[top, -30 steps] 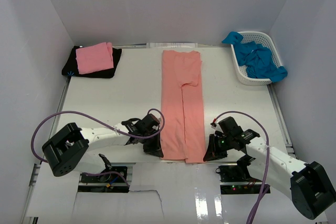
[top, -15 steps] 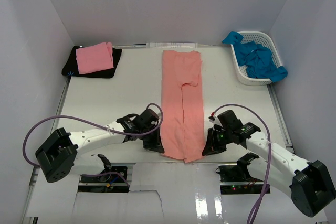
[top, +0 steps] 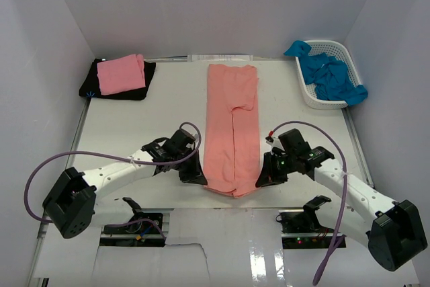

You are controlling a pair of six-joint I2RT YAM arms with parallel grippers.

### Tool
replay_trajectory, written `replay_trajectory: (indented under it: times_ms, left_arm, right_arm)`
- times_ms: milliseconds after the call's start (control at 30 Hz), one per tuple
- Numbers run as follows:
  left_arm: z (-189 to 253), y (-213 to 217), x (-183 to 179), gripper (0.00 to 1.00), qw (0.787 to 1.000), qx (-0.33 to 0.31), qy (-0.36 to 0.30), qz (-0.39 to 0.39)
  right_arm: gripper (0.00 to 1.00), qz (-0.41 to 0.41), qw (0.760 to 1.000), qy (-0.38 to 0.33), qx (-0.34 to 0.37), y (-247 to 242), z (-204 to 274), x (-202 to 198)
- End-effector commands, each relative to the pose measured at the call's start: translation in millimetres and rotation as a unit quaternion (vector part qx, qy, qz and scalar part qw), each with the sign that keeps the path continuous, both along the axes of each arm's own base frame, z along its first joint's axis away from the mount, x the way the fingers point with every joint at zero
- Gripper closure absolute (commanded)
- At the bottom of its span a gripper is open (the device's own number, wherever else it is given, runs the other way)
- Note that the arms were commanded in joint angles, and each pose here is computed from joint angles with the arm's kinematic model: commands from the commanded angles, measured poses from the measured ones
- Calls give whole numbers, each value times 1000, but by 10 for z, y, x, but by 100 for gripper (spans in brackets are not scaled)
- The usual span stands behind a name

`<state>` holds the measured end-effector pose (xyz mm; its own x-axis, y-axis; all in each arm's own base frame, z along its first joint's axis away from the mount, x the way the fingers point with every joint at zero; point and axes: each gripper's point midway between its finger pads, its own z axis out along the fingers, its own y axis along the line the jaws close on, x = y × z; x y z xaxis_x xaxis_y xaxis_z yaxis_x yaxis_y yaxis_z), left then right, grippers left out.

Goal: Fold and stack the t-shirts
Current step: Fold the folded rectangular tshirt in 1/3 of the way

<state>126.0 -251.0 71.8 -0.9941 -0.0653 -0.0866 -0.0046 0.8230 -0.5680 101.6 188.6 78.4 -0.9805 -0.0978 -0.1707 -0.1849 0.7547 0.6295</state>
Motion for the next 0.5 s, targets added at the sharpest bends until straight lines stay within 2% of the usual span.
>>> replay_trajectory:
  times_ms: [0, 467]
  left_arm:
    - [236, -61, 145, 100, 999, -28, -31, -7]
    - [511, -147, 792, 100, 996, -23, -91, 0]
  right_arm:
    - [92, 10, 999, -24, 21, 74, 204, 139]
    - [92, 0, 996, -82, 15, 83, 527, 743]
